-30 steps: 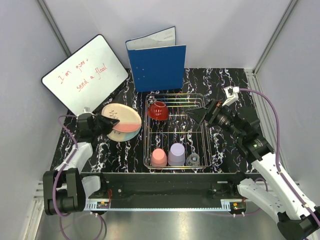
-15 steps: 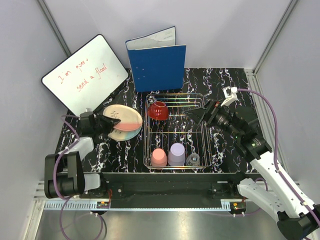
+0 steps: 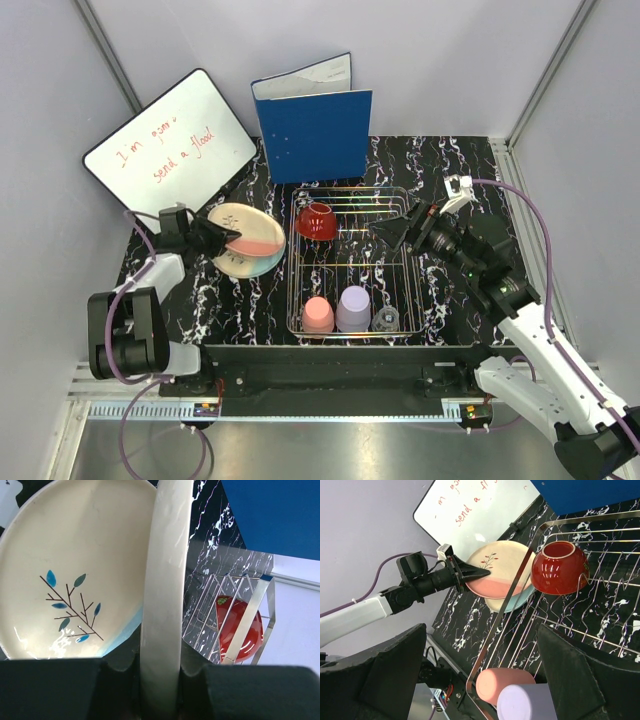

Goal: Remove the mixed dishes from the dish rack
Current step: Place the plate at the center of the board.

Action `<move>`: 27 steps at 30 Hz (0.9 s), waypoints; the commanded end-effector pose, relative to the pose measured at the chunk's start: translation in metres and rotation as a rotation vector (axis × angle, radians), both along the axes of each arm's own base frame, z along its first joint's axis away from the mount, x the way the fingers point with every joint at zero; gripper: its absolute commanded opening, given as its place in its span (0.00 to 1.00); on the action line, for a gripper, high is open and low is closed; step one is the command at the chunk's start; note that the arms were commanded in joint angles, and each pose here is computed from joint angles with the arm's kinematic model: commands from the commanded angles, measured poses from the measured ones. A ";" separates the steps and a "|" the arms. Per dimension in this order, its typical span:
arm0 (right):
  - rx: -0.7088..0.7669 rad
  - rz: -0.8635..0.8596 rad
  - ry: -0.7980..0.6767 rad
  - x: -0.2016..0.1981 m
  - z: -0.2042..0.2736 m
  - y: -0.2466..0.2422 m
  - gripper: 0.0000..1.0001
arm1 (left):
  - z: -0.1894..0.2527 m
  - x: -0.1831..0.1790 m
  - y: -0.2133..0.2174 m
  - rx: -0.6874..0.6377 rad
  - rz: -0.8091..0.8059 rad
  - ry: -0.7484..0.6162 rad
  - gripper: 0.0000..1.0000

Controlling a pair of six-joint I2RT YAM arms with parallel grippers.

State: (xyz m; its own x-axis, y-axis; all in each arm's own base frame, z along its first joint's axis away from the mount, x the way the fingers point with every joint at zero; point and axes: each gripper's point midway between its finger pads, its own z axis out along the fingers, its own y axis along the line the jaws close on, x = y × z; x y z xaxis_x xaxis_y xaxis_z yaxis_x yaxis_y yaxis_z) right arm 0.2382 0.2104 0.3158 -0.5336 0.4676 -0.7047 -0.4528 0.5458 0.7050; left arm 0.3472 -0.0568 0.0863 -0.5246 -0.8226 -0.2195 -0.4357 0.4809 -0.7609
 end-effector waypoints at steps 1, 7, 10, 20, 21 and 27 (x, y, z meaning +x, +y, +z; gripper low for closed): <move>0.022 0.007 -0.045 0.002 0.009 0.003 0.99 | -0.058 -0.041 0.006 0.094 -0.025 0.265 0.10; 0.021 0.008 -0.047 0.002 0.008 0.003 1.00 | -0.068 -0.046 -0.004 0.091 -0.060 0.313 0.26; 0.019 0.005 -0.043 0.002 0.007 0.002 1.00 | -0.071 -0.048 -0.006 0.095 -0.065 0.326 0.31; 0.019 0.007 -0.040 0.002 0.004 0.003 1.00 | -0.076 -0.059 -0.004 0.119 -0.066 0.379 0.54; 0.016 0.007 -0.038 0.002 0.003 0.003 1.00 | -0.076 -0.060 -0.003 0.123 -0.062 0.385 0.55; 0.020 0.010 -0.035 0.003 0.001 0.004 1.00 | -0.074 -0.063 0.000 0.147 -0.061 0.405 0.61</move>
